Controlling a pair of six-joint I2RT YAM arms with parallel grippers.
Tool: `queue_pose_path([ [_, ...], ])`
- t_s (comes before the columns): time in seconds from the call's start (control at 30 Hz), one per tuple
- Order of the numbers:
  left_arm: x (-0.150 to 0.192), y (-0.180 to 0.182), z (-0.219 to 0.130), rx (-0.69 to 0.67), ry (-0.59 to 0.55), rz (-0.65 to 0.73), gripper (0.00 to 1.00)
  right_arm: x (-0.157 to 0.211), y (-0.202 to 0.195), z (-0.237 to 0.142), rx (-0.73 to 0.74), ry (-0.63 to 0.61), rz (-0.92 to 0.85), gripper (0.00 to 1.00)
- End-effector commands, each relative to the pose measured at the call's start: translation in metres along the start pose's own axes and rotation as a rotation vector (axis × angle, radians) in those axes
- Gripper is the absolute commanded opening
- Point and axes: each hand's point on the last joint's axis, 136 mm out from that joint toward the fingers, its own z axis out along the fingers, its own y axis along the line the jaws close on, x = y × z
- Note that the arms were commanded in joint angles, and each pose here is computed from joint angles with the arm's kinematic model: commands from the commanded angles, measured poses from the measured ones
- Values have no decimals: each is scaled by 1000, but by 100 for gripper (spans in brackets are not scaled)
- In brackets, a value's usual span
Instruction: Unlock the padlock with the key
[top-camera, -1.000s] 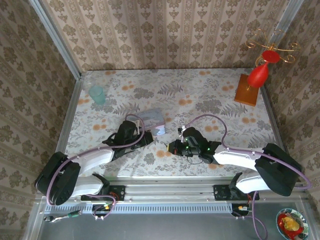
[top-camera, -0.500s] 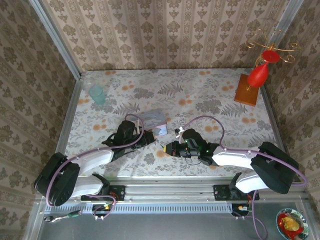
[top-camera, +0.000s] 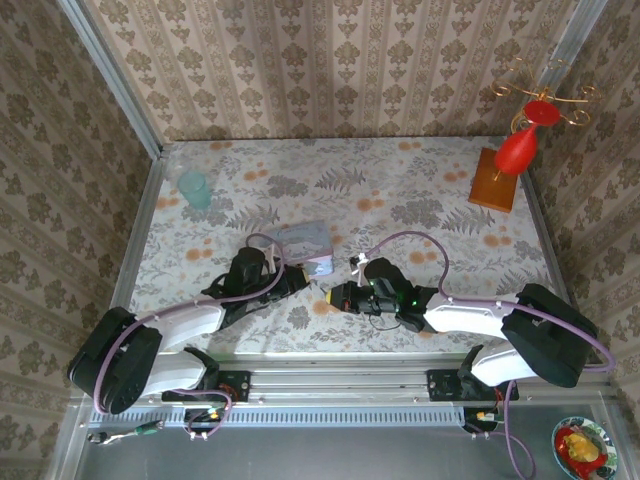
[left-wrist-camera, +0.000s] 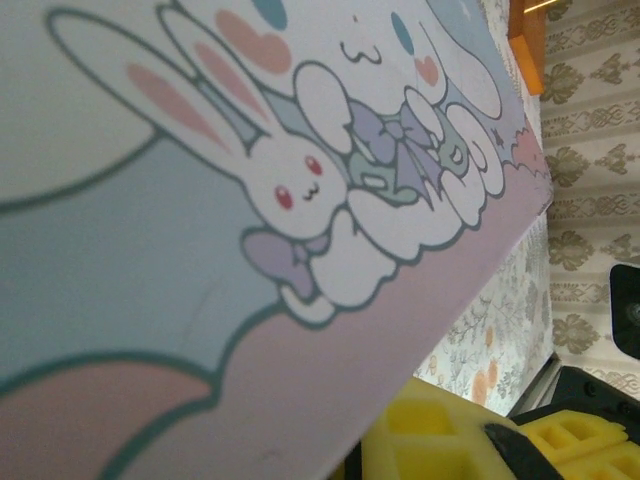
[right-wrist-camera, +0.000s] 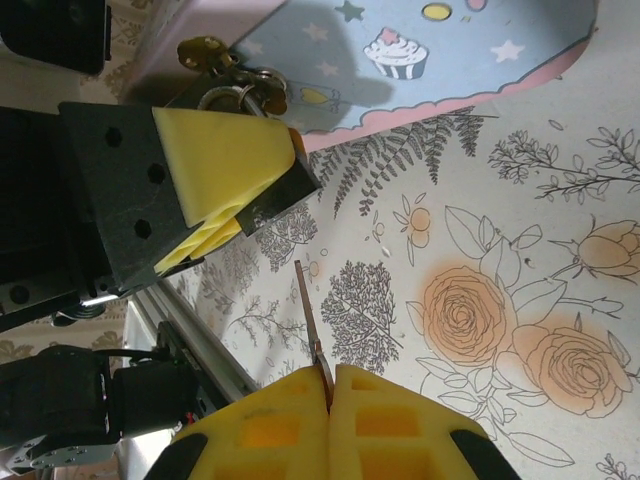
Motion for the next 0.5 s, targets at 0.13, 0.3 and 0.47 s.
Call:
queue_pose_path([
  [0.13, -8, -14, -2, 93, -29, -44, 1, -4, -1, 2, 8, -37, -10, 0],
  [0.3, -10, -19, -2, 128, -26, -77, 1, -2, 3, 1, -25, -50, -3, 0],
  [0.47, -10, -25, 0, 164, -18, -104, 1, 0, 9, 1, -58, -40, -10, 0],
])
